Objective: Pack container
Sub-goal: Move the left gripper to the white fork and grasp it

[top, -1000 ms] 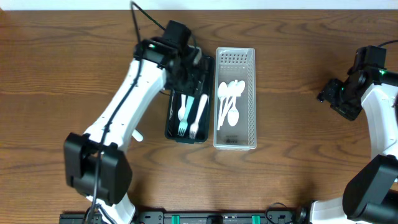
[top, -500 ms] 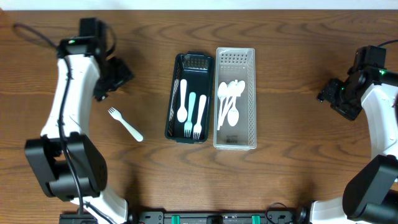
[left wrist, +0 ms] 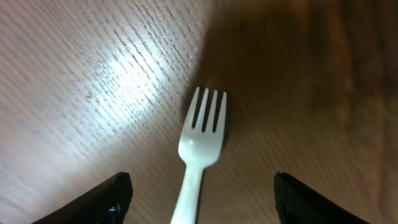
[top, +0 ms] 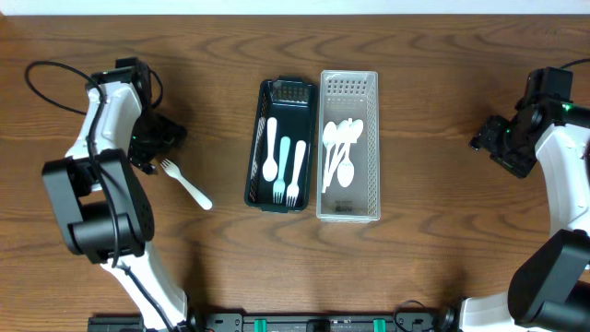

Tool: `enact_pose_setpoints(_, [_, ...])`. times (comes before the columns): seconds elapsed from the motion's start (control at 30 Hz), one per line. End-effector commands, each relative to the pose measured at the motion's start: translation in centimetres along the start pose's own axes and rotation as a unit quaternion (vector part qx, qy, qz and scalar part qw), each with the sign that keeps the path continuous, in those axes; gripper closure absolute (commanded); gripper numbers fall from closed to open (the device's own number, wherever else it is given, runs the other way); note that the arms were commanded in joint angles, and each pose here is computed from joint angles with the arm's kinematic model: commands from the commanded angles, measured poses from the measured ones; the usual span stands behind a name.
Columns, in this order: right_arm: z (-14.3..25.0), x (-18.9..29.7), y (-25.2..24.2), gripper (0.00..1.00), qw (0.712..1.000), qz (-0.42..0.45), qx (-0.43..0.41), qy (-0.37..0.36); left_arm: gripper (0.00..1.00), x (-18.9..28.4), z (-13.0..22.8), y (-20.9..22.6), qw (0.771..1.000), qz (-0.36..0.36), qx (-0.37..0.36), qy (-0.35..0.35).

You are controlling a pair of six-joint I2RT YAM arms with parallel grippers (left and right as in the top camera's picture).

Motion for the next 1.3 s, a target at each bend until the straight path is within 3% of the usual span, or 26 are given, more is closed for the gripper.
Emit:
enact_pose_setpoints(0.0, [-0.2, -0.3, -0.3, 0.29, 1.0, 0.009, -0.006, -0.001, 0.24, -1.0, 0.0, 0.5, 1.0, -0.024, 0.009, 0.007])
enact_pose_setpoints(0.57, [-0.2, -0.3, -0.4, 0.3, 1.0, 0.012, -0.006, -0.004, 0.28, -4.3, 0.0, 0.6, 0.997, -0.044, -0.056, 0.042])
enact_pose_setpoints(0.7, [-0.2, -0.3, -0.4, 0.29, 1.0, 0.012, -0.006, -0.004, 0.35, -4.3, -0.4, 0.3, 0.995, -0.038, -0.087, 0.034])
enact_pose_setpoints(0.77, [-0.3, -0.3, -0.5, 0.29, 1.0, 0.016, -0.006, -0.007, 0.44, -4.4, -0.5, 0.3, 0.994, -0.037, -0.096, 0.032])
enact_pose_setpoints(1.27, [-0.4, -0.2, -0.8, 0.29, 1.0, 0.023, -0.007, -0.011, 0.47, -6.8, 0.9, 0.7, 0.988, -0.027, -0.141, 0.05])
Point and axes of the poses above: each gripper's point midway between its finger pads, its own x axis back along the fingers, its own y axis along the line the jaws close on, z = x × y, the point moved 3 cm from there along x, back along the fingers, and after that the axes turned 14 degrees about -x, right-handed, at the moved point
